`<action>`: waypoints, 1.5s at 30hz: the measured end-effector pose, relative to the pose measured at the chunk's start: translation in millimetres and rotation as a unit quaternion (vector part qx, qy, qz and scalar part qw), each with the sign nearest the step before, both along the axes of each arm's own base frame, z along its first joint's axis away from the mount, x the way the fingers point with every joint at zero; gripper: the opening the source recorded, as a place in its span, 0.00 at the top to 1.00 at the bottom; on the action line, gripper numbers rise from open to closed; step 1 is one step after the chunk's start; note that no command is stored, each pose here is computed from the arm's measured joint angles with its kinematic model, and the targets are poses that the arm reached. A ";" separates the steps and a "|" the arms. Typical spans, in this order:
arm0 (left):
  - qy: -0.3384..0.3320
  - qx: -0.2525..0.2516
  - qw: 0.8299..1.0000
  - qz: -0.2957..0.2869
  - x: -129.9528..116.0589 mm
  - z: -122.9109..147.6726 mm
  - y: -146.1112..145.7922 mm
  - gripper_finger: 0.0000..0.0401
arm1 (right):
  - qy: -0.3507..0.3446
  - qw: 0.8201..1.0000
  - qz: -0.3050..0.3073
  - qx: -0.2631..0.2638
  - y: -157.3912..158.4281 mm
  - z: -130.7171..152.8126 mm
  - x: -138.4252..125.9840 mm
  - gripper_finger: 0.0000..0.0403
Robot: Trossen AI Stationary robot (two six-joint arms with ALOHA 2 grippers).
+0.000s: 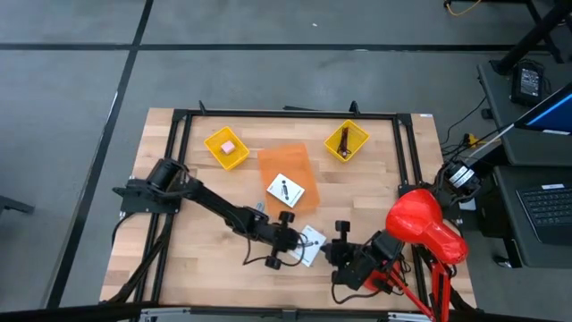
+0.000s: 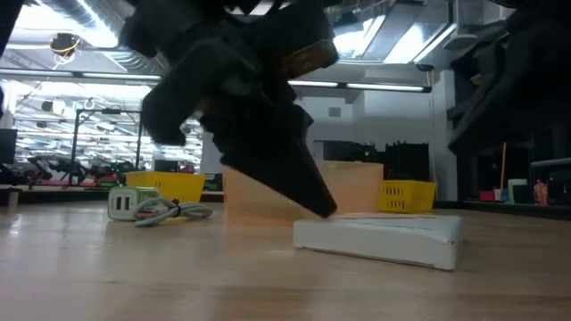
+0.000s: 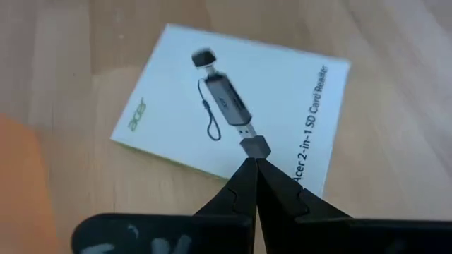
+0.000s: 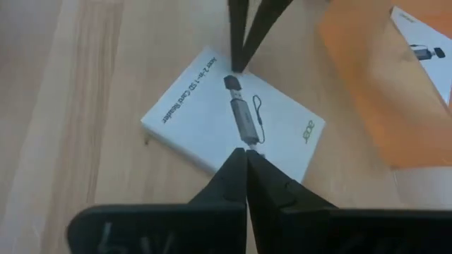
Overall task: Pick and place items into bin
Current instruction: Put the card reader box into the orange bin
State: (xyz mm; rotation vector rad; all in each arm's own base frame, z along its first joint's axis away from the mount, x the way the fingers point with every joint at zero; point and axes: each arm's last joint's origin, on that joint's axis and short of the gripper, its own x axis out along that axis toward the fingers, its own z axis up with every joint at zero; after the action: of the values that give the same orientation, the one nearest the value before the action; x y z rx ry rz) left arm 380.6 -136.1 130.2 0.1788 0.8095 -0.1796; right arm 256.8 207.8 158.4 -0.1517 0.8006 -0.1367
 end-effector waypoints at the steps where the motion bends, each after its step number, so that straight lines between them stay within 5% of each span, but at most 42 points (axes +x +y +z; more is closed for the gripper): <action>1: 0.004 0.004 1.000 0.003 3.4 2.1 -0.2 1.00 | 0.000 1.000 0.000 0.000 -0.1 0.0 0.1 1.00; 35: 0.009 0.007 1.000 0.001 7.5 6.1 1.3 1.00 | -0.003 1.000 -0.007 0.008 0.1 0.2 0.3 1.00; 45: 0.020 -0.004 1.000 0.010 12.3 -12.9 -0.5 1.00 | -0.003 1.000 -0.008 0.009 0.1 0.1 0.3 1.00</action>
State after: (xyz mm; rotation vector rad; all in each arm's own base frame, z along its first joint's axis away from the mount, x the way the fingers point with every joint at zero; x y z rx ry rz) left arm 392.9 -136.6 117.3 0.1597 0.8505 -0.1690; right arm 257.1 207.8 158.5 -0.1285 0.7962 -0.1446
